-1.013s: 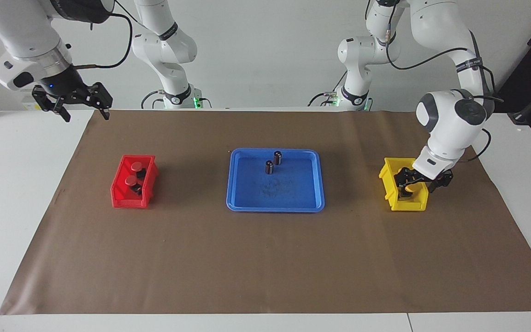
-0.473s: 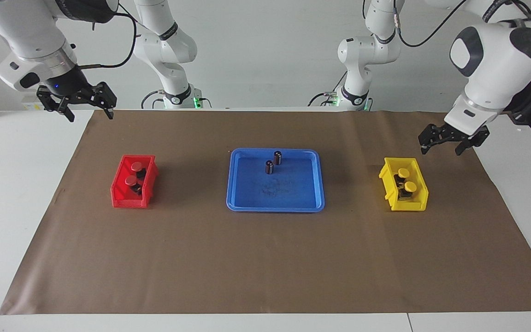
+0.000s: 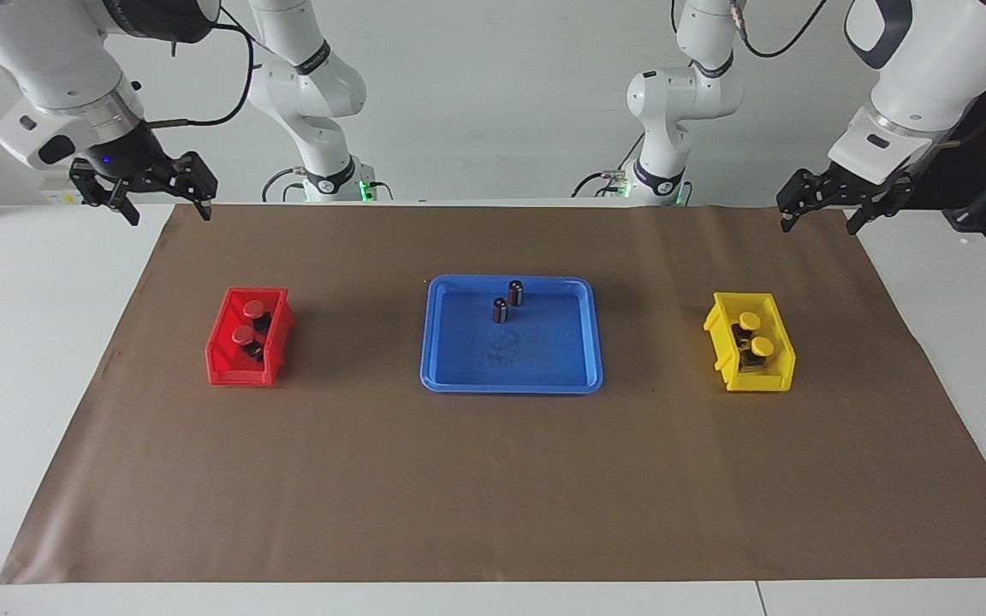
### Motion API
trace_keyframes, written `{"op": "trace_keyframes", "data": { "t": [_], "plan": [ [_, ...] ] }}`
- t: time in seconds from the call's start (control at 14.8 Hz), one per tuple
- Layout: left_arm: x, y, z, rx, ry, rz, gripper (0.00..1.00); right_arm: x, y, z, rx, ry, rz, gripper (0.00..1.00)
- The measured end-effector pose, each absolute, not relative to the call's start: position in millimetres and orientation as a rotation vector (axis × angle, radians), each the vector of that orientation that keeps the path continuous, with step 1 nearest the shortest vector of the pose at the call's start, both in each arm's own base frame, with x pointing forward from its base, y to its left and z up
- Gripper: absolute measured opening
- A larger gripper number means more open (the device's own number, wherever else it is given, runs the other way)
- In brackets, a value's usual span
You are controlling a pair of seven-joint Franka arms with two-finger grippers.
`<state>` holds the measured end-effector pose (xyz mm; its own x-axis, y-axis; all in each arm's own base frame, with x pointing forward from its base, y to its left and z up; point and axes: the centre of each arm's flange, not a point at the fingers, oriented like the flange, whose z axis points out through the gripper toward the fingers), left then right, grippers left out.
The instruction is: Sort red and yellow buttons by color
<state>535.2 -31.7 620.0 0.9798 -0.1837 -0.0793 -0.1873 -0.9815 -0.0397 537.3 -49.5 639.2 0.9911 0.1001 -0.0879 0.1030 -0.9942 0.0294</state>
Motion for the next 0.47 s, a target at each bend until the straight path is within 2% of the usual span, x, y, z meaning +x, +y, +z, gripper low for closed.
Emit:
{"op": "trace_keyframes", "data": {
  "t": [0.47],
  "plan": [
    [535.6, -23.6, 619.8, -3.082, 0.266, 0.118, 1.0, 537.4, -48.1, 639.1, 3.101, 0.162, -0.135, 1.0]
  ]
}}
